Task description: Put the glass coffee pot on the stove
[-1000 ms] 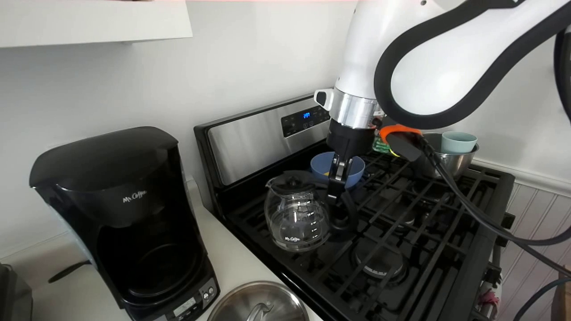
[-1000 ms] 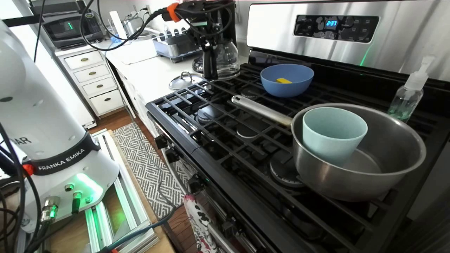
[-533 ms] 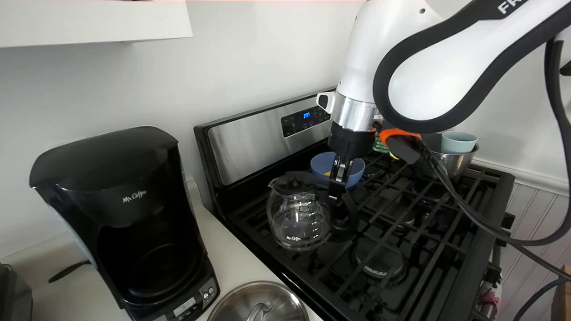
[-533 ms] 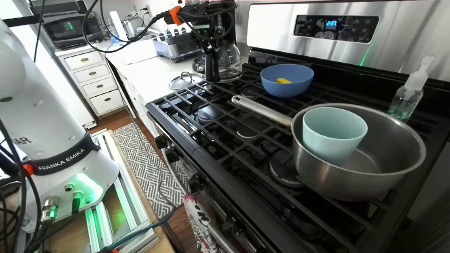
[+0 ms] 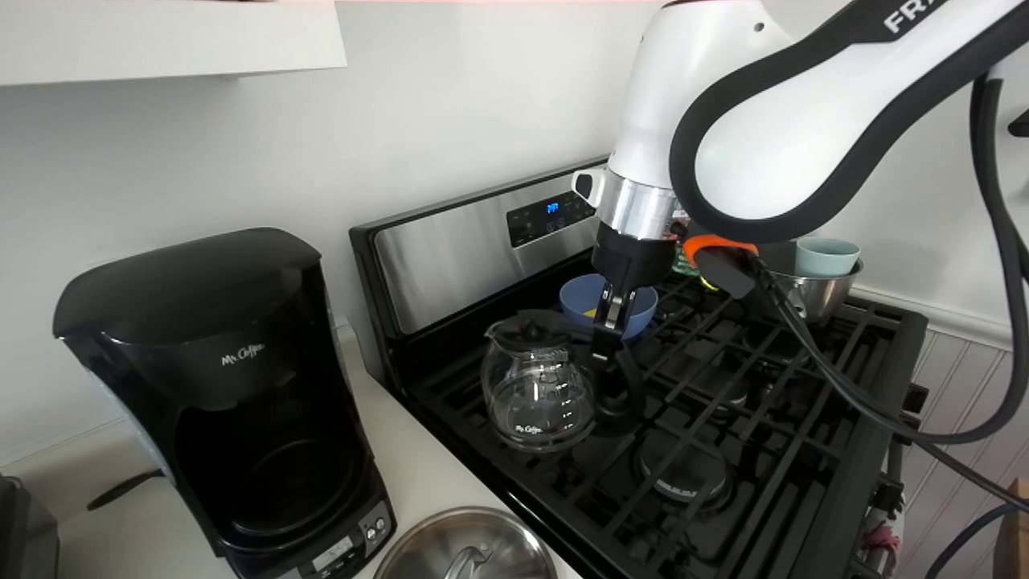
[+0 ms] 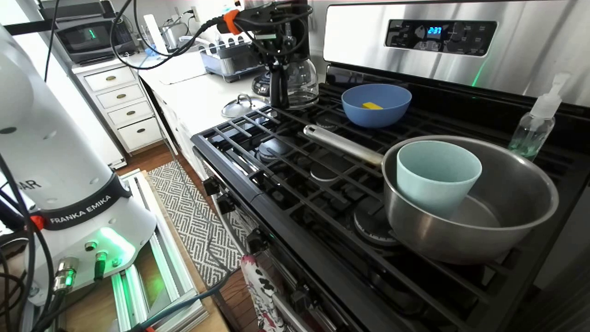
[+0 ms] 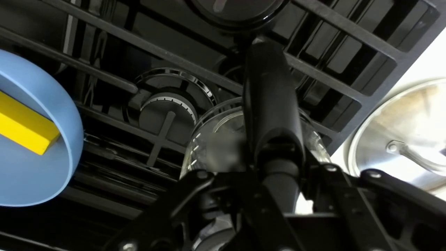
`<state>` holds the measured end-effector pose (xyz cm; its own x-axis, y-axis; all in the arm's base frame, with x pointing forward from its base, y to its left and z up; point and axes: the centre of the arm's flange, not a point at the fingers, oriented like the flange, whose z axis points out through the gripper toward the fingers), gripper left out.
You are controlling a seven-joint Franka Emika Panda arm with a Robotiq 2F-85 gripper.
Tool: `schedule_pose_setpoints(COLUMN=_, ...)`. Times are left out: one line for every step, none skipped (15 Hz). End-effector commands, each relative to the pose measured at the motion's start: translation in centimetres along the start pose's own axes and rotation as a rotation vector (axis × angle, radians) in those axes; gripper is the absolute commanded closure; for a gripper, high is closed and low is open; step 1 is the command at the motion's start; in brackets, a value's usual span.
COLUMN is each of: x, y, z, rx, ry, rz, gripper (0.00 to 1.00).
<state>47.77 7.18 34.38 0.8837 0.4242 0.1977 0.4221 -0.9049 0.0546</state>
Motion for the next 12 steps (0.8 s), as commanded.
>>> schedule_pose_setpoints(x=-0.2, y=0.5, z=0.0, rx=0.007, ry=0.016, rz=0.005, gripper=0.41)
schedule_pose_setpoints(x=-0.2, y=0.5, z=0.0, rx=0.006, ry=0.013, rz=0.007, gripper=0.36)
schedule_pose_setpoints(x=-0.3, y=0.6, z=0.0, rx=0.005, ry=0.012, rz=0.009, gripper=0.28)
schedule_pose_setpoints(x=-0.3, y=0.6, z=-0.1, rx=0.002, ry=0.011, rz=0.012, gripper=0.22)
schedule_pose_setpoints(x=-0.3, y=0.7, z=-0.2, rx=-0.001, ry=0.011, rz=0.017, gripper=0.14)
schedule_pose_setpoints(x=-0.4, y=0.7, z=-0.4, rx=-0.003, ry=0.013, rz=0.02, gripper=0.08)
schedule_pose_setpoints(x=-0.5, y=0.7, z=-0.7, rx=-0.006, ry=0.01, rz=0.023, gripper=0.02)
schedule_pose_setpoints(x=-0.7, y=0.7, z=-1.1, rx=-0.011, ry=0.012, rz=0.026, gripper=0.0)
schedule_pose_setpoints(x=-0.9, y=0.6, z=-1.7, rx=-0.017, ry=0.017, rz=0.03, gripper=0.0)
schedule_pose_setpoints(x=-1.0, y=0.6, z=-2.2, rx=-0.024, ry=0.024, rz=0.032, gripper=0.0)
schedule_pose_setpoints(x=-1.0, y=0.6, z=-2.7, rx=-0.03, ry=0.034, rz=0.036, gripper=0.0)
schedule_pose_setpoints(x=-1.1, y=0.6, z=-3.2, rx=-0.032, ry=0.041, rz=0.036, gripper=0.0)
